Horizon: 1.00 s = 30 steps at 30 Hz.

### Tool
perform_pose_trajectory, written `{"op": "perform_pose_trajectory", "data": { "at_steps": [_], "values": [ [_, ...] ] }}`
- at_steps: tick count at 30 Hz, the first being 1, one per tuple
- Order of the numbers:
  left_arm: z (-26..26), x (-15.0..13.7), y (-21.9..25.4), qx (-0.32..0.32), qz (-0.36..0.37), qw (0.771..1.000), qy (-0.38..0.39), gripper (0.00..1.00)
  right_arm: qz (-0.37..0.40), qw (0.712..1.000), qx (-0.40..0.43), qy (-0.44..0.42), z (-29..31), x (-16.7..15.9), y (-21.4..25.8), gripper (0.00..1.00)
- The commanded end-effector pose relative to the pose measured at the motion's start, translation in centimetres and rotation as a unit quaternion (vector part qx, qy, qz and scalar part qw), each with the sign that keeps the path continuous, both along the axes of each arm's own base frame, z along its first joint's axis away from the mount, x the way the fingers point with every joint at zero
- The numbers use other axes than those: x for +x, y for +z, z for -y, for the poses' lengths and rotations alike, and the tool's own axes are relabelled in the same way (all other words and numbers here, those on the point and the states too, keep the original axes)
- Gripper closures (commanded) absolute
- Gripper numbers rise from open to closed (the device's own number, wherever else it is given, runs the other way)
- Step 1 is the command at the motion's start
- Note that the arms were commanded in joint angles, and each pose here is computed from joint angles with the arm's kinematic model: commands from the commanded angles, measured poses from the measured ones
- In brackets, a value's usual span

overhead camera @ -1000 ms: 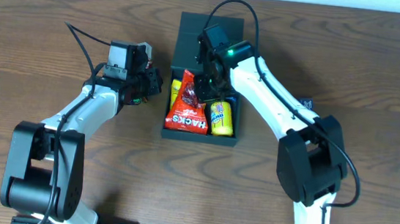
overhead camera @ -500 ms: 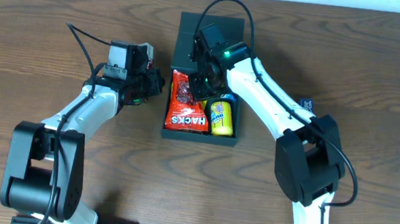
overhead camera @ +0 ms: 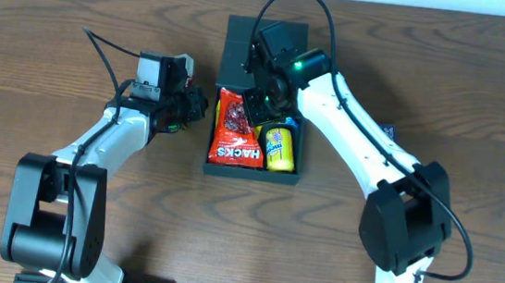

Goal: Pack container

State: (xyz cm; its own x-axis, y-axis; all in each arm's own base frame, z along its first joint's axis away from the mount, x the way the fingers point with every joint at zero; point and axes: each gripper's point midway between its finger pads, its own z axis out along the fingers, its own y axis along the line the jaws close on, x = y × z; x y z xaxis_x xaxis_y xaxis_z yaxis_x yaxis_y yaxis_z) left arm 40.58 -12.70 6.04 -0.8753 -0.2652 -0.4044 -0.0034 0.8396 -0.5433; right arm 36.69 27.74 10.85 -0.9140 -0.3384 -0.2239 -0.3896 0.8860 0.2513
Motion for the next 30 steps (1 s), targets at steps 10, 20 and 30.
{"op": "perform_pose_trajectory", "data": {
  "at_steps": [10, 20, 30],
  "values": [
    [0.2, 0.5, 1.3, -0.006, 0.017, 1.000, -0.004, 0.94, -0.021, 0.999, 0.014, 0.046, -2.2, -0.6, -3.4, 0.99],
    [0.2, 0.5, 1.3, -0.006, 0.017, 1.000, -0.004, 0.94, -0.048, 0.998, 0.009, 0.049, -2.8, -0.5, -7.4, 0.99],
    [0.2, 0.5, 1.4, -0.006, 0.018, 1.000, -0.004, 0.94, -0.010, 0.999, 0.029, 0.040, -1.4, 2.9, -0.8, 0.99]
  ]
}}
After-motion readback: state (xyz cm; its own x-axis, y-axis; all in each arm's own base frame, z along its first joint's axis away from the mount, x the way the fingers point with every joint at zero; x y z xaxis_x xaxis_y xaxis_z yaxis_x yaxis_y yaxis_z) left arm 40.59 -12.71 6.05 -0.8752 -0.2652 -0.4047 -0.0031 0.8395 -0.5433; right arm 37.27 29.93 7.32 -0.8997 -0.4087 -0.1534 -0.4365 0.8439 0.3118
